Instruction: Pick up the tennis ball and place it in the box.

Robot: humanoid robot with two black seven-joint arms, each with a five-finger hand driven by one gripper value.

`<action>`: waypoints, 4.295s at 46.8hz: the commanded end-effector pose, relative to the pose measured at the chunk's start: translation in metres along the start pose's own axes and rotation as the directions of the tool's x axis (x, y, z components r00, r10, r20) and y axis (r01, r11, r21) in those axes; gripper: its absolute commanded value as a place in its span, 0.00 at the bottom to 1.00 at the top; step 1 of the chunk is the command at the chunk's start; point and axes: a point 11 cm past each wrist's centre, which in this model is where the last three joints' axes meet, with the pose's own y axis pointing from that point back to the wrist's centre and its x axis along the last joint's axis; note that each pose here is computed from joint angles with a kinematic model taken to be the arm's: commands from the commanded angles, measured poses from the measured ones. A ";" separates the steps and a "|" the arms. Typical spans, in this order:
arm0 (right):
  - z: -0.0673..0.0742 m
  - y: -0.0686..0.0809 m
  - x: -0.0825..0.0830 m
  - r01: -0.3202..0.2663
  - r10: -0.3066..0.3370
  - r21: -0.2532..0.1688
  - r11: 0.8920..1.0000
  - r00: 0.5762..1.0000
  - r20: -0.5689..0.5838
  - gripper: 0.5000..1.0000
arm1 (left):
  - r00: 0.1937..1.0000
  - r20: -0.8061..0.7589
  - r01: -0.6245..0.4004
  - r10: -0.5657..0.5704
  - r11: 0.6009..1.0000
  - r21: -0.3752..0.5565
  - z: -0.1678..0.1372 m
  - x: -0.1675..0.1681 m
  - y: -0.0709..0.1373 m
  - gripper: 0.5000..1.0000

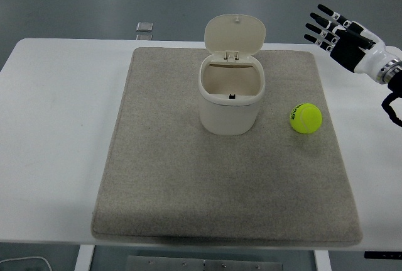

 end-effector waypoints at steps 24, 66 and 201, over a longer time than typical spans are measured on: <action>-0.016 0.013 0.012 -0.007 -0.029 -0.097 0.995 0.930 -0.366 0.83 | 1.000 -0.001 0.000 0.000 1.000 0.000 0.000 0.000 0.000 0.98; -0.010 0.051 -0.028 0.095 -0.457 -0.450 0.888 0.300 -0.837 0.83 | 1.000 0.001 0.000 0.000 1.000 0.000 0.000 0.000 0.000 0.98; -0.007 0.012 -0.144 0.450 -0.486 -0.313 0.836 0.347 -0.802 0.07 | 1.000 0.001 0.000 0.000 1.000 0.000 0.000 0.000 0.000 0.98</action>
